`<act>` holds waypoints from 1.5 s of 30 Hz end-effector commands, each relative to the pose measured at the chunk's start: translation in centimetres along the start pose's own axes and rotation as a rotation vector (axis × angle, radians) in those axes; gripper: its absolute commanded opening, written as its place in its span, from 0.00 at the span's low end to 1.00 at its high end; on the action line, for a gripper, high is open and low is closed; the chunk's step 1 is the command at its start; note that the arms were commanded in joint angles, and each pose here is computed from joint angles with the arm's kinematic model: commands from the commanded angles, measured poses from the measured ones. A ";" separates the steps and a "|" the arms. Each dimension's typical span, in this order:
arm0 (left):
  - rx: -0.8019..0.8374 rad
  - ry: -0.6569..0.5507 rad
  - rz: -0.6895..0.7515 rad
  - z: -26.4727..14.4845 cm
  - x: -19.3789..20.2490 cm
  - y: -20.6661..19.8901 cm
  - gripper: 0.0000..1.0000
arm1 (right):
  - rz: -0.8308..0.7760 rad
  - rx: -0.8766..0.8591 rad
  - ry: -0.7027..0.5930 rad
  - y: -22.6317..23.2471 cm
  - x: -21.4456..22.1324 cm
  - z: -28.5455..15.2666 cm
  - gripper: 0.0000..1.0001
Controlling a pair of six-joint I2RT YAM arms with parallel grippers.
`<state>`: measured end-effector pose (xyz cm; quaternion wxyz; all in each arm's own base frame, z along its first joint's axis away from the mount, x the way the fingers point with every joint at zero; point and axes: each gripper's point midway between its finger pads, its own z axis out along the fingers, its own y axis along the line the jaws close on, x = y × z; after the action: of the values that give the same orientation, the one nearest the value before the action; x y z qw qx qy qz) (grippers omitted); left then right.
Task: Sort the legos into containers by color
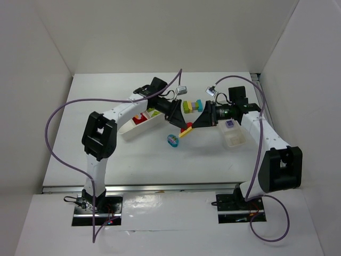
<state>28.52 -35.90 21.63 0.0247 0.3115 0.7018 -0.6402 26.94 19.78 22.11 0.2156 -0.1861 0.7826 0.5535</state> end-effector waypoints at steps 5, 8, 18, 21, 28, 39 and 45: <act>0.097 0.031 0.063 0.9 -0.4 -2.2 0.49 | -0.071 0.000 -0.035 0.4 -1.8 -0.1 0.00; 0.106 0.033 0.054 0.9 -0.5 -2.2 0.14 | -0.070 0.011 -0.037 0.2 -1.8 -0.1 0.00; -0.073 -0.109 -0.027 -2.3 -2.2 1.2 0.00 | -0.019 0.077 -0.049 -1.1 -0.5 -0.8 0.00; -0.137 -0.183 -0.046 -3.4 -2.7 2.1 0.00 | 0.012 0.109 -0.061 -1.8 -0.3 -1.0 0.00; -0.212 -0.272 -0.065 -4.5 -3.5 3.1 0.00 | 0.044 0.192 -0.074 -3.3 -0.3 -1.4 0.00; -0.346 -0.294 -0.101 -5.3 -4.0 4.4 0.00 | 0.401 1.064 -0.418 -12.3 0.1 -13.6 0.00; -0.338 -0.283 -0.120 -5.2 -3.8 4.9 0.00 | 0.494 1.334 -0.615 -11.0 1.3 -19.4 0.00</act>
<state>35.53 -32.60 17.43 0.1117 0.1464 0.8182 -0.5447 30.79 1.81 17.99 0.3474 0.2385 0.8984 0.1237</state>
